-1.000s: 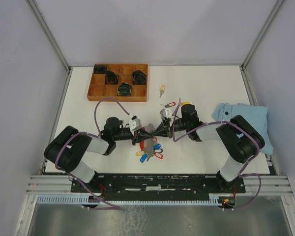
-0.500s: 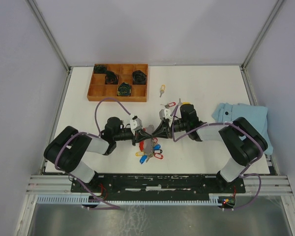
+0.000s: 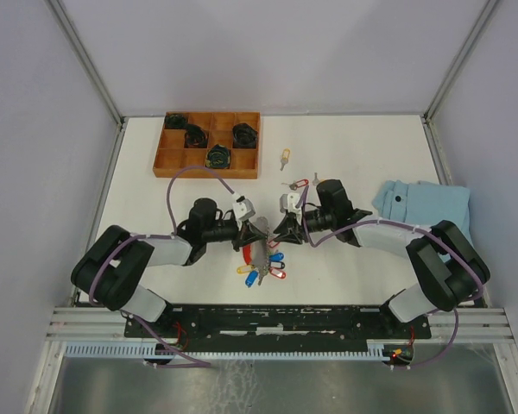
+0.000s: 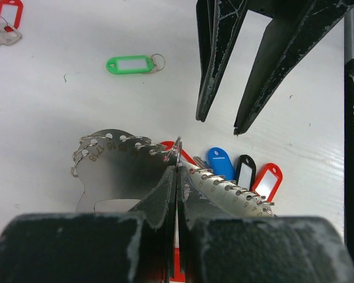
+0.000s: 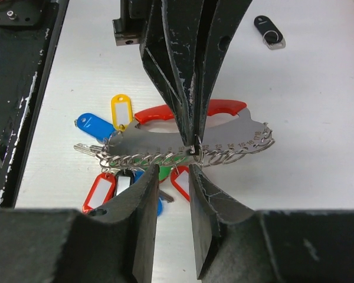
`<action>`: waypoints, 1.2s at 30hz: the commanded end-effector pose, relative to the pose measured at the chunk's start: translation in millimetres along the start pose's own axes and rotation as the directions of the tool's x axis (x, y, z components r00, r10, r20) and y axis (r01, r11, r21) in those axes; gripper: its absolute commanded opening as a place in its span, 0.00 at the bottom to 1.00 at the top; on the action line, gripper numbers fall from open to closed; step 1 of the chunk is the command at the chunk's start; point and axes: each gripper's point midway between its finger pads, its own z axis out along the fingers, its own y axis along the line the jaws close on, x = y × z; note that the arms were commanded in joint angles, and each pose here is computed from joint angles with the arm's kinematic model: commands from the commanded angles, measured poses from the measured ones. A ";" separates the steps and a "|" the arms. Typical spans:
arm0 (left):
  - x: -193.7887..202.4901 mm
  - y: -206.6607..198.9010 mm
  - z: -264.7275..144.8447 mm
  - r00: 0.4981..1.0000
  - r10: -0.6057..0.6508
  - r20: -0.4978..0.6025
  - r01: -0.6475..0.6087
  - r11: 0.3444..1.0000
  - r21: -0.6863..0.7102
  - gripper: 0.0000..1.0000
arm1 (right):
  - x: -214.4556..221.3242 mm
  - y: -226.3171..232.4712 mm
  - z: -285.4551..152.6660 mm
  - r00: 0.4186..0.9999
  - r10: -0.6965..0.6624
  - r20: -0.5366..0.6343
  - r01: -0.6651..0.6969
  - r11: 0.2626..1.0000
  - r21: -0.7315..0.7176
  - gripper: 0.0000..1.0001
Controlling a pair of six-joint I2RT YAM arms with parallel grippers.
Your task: Put the keys on the keyring
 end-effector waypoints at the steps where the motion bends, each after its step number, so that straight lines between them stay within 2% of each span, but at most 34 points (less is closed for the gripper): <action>1: -22.3 5.1 2.9 0.997 0.078 0.018 -0.078 0.997 -0.017 0.03 | -12.7 -14.3 2.8 0.999 -0.050 -0.002 0.050 0.998 0.040 0.35; 12: -19.9 5.6 6.3 0.996 0.087 -0.018 -0.087 0.996 -0.027 0.03 | -10.1 -29.8 22.3 0.999 -0.045 0.012 0.044 0.995 0.086 0.34; 25: -20.3 5.2 7.0 0.996 0.085 -0.024 -0.086 0.996 -0.028 0.03 | 9.7 -25.0 23.5 0.999 -0.020 -0.036 0.023 0.997 0.071 0.23; 36: -20.7 3.7 7.7 0.996 0.086 -0.022 -0.086 0.996 -0.020 0.03 | 12.4 -23.5 28.1 0.999 -0.012 -0.031 0.014 0.999 0.044 0.17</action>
